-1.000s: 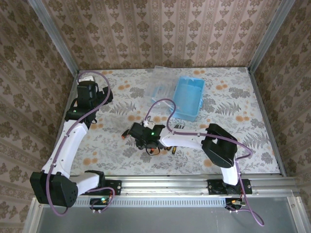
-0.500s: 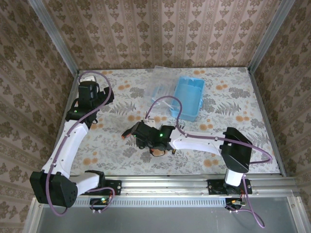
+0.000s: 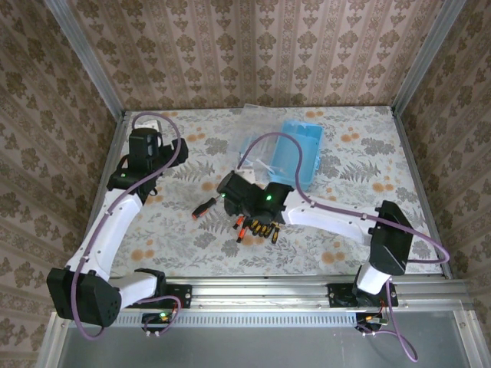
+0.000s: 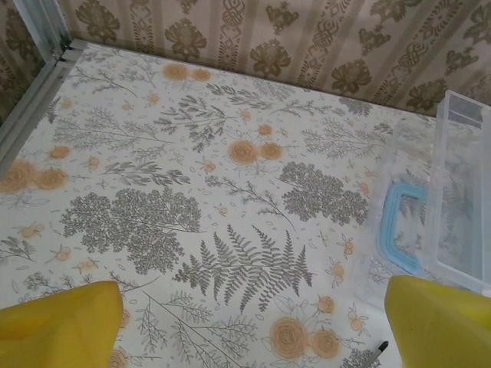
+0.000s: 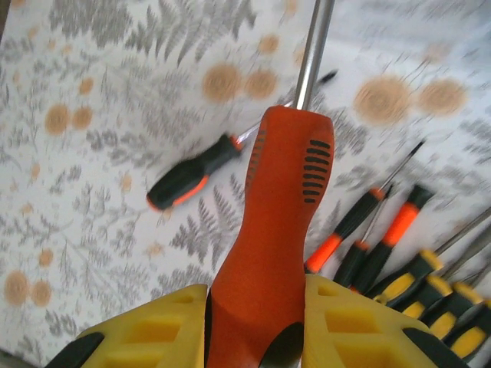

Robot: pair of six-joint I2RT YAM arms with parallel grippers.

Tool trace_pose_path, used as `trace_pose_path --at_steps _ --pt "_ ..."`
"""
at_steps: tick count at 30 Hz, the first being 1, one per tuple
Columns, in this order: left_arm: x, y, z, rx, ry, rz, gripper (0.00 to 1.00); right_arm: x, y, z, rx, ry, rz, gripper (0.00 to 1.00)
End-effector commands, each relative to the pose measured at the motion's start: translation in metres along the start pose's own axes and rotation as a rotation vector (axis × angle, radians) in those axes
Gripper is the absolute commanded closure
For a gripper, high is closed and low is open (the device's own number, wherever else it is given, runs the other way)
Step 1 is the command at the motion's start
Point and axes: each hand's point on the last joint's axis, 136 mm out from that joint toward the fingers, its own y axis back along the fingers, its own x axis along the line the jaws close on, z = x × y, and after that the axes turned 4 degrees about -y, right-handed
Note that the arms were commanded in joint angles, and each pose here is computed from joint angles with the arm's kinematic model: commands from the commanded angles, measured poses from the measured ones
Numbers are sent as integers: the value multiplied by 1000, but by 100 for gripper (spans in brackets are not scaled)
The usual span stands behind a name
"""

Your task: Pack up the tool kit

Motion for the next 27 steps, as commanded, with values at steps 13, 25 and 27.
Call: trace_pose_path --at_steps 13,25,27 --pt "-53 -11 -16 65 3 -210 11 -165 14 137 -162 -190 -203 75" --pt "-59 -10 -19 67 -41 -205 11 -237 -63 140 -3 -247 -227 75" --pt "-59 -9 -19 65 -47 -200 11 -240 -72 135 21 -267 -220 75"
